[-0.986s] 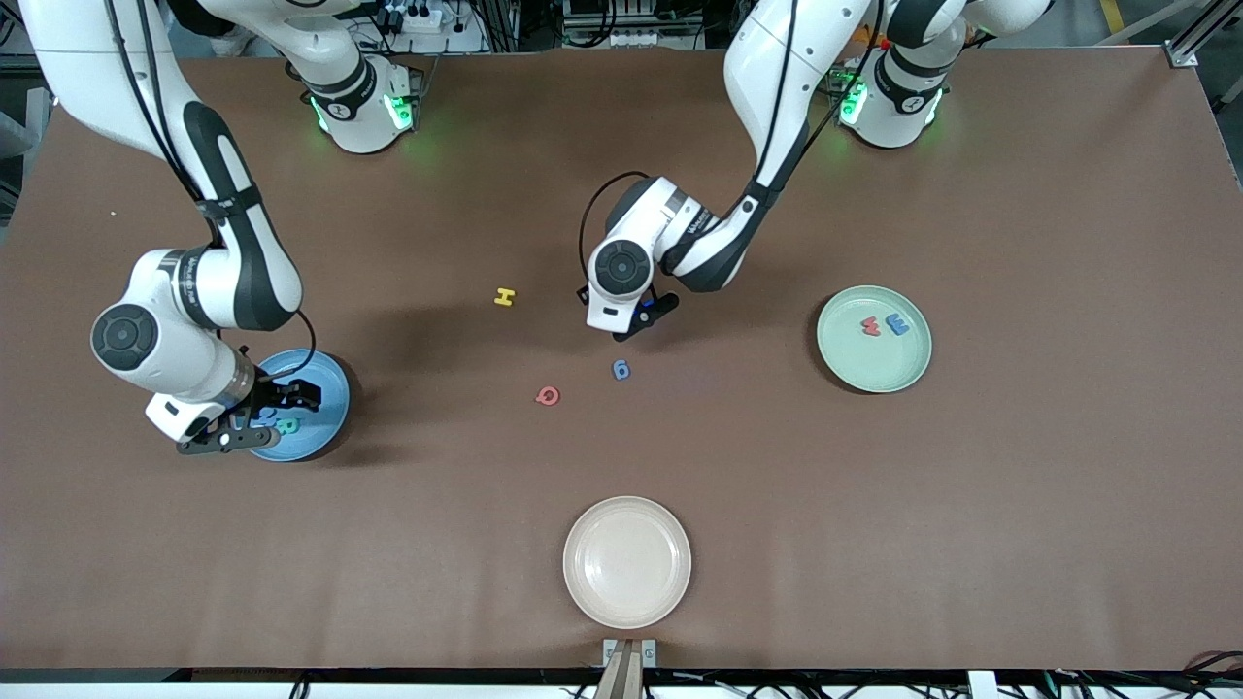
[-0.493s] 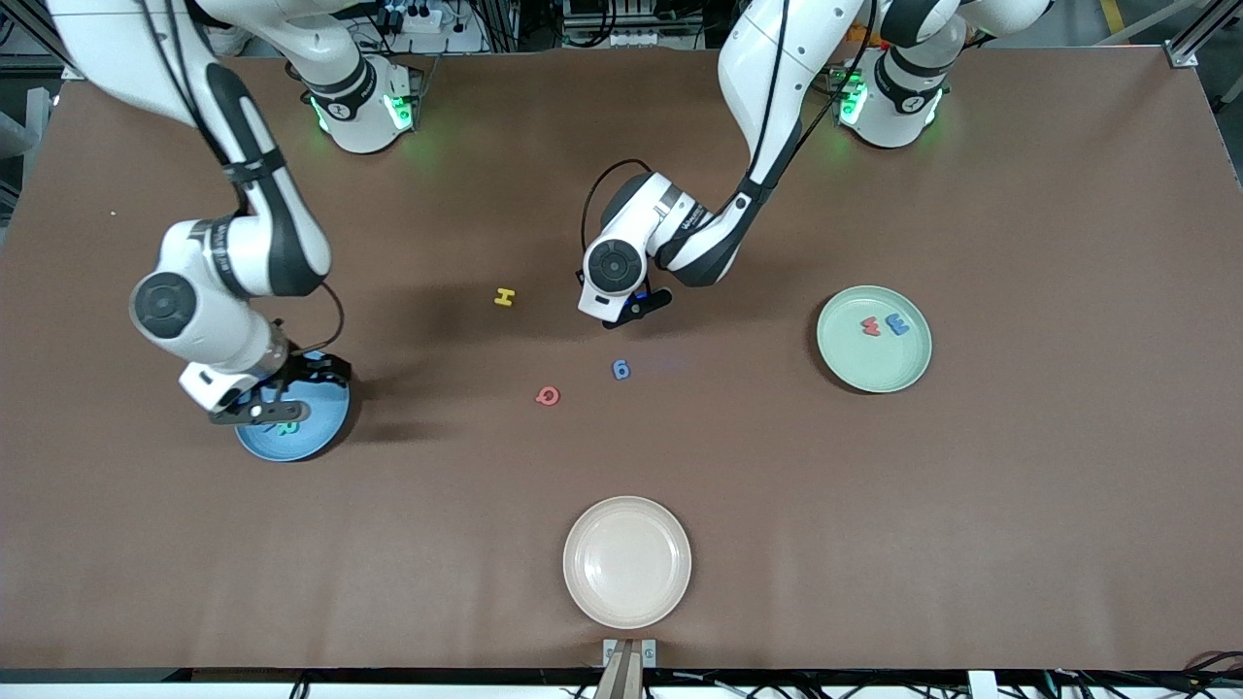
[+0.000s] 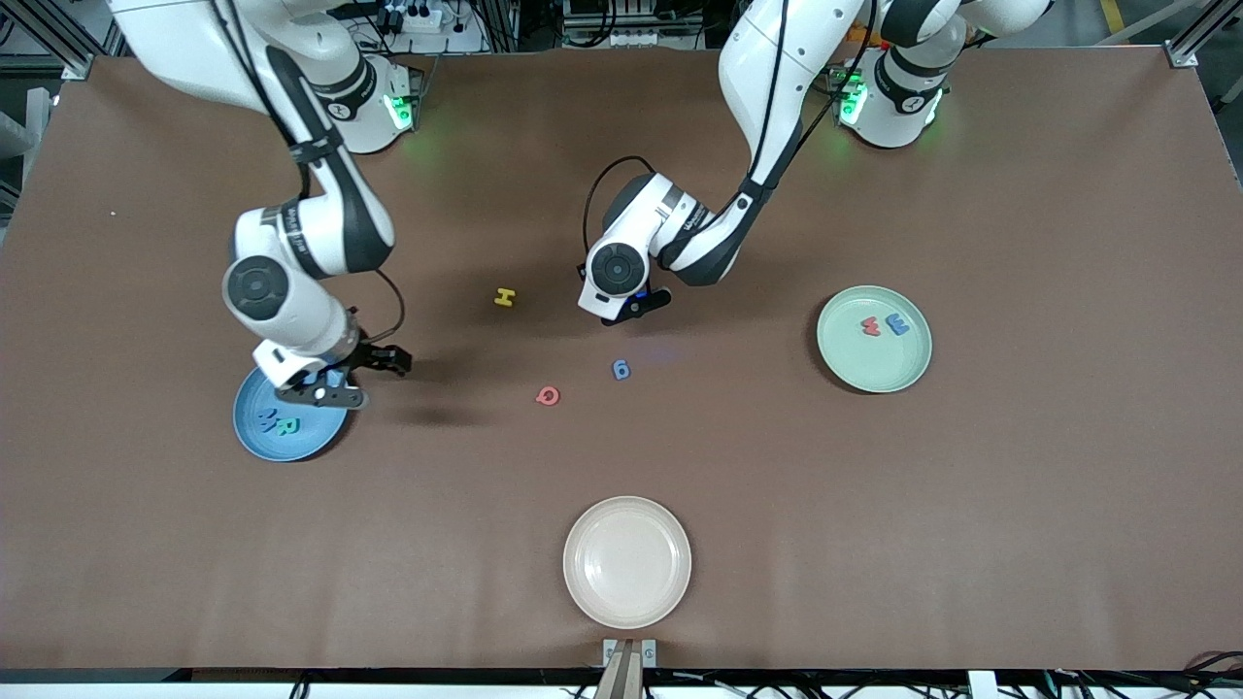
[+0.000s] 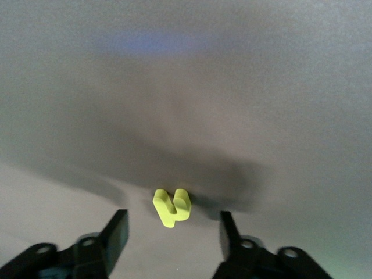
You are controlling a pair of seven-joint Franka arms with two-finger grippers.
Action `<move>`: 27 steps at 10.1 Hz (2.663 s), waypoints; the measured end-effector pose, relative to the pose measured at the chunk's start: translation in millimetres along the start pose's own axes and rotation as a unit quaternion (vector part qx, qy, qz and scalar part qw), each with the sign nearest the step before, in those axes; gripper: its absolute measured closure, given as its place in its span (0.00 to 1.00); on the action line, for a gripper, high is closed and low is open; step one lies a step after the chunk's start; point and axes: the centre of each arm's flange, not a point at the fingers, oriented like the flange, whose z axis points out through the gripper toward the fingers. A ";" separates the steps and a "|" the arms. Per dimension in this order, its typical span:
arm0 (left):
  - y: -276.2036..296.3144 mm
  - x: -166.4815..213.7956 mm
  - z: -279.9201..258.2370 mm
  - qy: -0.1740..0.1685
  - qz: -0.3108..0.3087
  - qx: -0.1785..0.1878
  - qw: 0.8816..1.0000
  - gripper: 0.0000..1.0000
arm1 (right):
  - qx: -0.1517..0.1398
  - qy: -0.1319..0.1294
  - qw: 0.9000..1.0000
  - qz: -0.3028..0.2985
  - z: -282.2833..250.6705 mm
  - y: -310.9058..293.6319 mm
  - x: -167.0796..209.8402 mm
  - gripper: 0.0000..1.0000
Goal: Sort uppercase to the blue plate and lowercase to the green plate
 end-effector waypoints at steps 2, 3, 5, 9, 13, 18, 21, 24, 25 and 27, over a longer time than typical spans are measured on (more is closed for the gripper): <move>-0.7 0.1 0.8 -0.001 -0.001 0.001 1.000 0.40 | 0.004 0.000 0.999 0.050 -1.0 -33.3 -19.7 0.00; -1.4 0.4 2.0 -0.001 -0.001 0.002 1.000 0.40 | 0.008 0.001 0.997 0.071 -1.3 -50.0 -28.4 0.00; -3.1 0.7 4.5 -0.003 0.012 0.005 1.000 0.40 | 0.012 0.001 0.996 0.089 -2.9 -58.5 -33.5 0.00; -6.4 -4.2 -0.9 -0.006 0.042 0.003 0.999 0.44 | 0.020 0.012 0.995 0.095 -14.2 11.1 1.0 0.00; -7.6 -6.0 -4.9 -0.009 0.045 -0.002 0.999 0.51 | 0.024 0.031 0.997 0.062 -29.0 96.3 31.9 0.00; -10.8 -3.6 2.1 -0.008 0.050 0.000 0.999 0.50 | 0.021 0.032 0.998 0.050 -28.6 109.5 34.7 0.00; -10.5 0.3 4.1 -0.001 0.047 -0.008 0.999 0.50 | 0.022 0.038 0.998 0.049 -29.7 109.1 35.9 0.00; -11.4 1.6 6.1 -0.001 0.047 -0.007 0.999 0.53 | 0.023 0.040 0.998 0.047 -29.4 107.8 36.1 0.00; -11.3 1.6 6.0 -0.001 0.047 -0.007 0.999 0.58 | 0.023 0.040 0.998 0.046 -29.2 107.4 36.0 0.00; -10.5 1.4 5.4 0.001 0.047 -0.011 0.999 0.67 | 0.023 0.040 0.998 0.046 -29.2 106.9 35.9 0.00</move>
